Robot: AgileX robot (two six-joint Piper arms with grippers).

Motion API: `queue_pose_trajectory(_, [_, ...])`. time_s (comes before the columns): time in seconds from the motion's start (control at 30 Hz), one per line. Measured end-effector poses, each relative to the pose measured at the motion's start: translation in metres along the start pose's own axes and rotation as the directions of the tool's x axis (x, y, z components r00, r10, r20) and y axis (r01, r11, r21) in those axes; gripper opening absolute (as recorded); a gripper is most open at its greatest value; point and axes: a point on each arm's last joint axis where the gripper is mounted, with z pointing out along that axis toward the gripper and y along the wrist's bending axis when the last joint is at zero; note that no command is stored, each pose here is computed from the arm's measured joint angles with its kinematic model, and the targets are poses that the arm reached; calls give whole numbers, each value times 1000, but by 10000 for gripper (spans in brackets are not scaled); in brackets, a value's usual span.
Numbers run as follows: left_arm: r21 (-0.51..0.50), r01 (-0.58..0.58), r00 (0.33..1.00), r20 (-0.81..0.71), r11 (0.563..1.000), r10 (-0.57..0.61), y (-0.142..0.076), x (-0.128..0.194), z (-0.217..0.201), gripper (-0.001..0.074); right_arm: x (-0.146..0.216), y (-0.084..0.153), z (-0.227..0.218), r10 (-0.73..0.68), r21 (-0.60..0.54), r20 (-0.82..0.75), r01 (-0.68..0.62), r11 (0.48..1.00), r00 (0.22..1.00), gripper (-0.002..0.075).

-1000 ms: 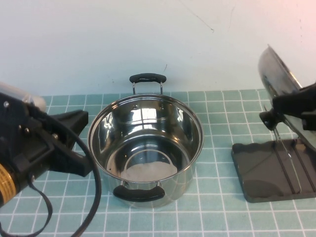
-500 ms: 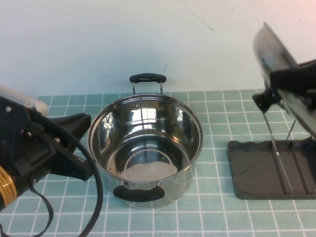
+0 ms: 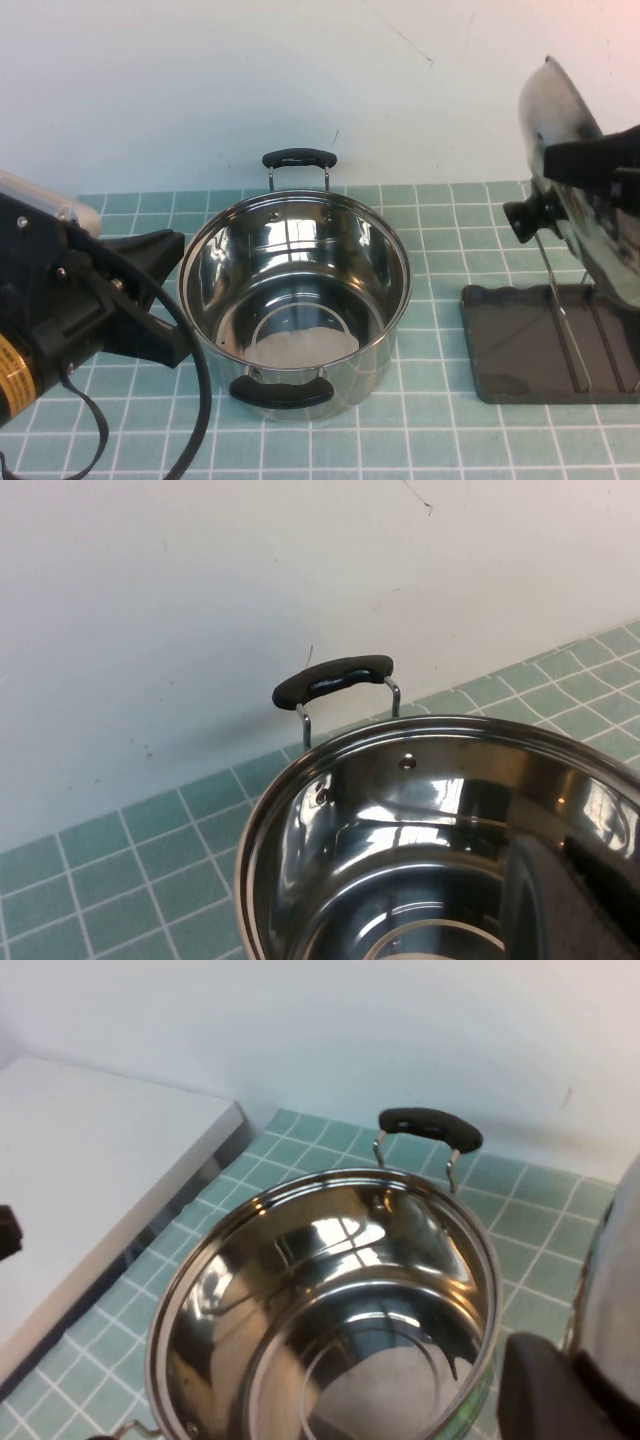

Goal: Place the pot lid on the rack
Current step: Place the pot lid on the pot rack

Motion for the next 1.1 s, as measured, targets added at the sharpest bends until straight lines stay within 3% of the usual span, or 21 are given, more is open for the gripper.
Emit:
queue_pose_trajectory(0.63, [0, -4, 1000, -1, 1000, 4, 0, 0, 0, -1, 34, -23, 18, 87, 94, 6, -87, 992, 996, 38])
queue_pose_trajectory(0.93, [0, -5, 1000, -1, 1000, 5, 0, 0, 0, -1, 34, -23, 18, 83, 94, 5, -83, 992, 997, 188])
queue_pose_trajectory(1.1, [0, -5, 1000, -1, 1000, 5, 0, 0, 0, -1, 34, -23, 18, 80, 96, 5, -80, 992, 997, 211])
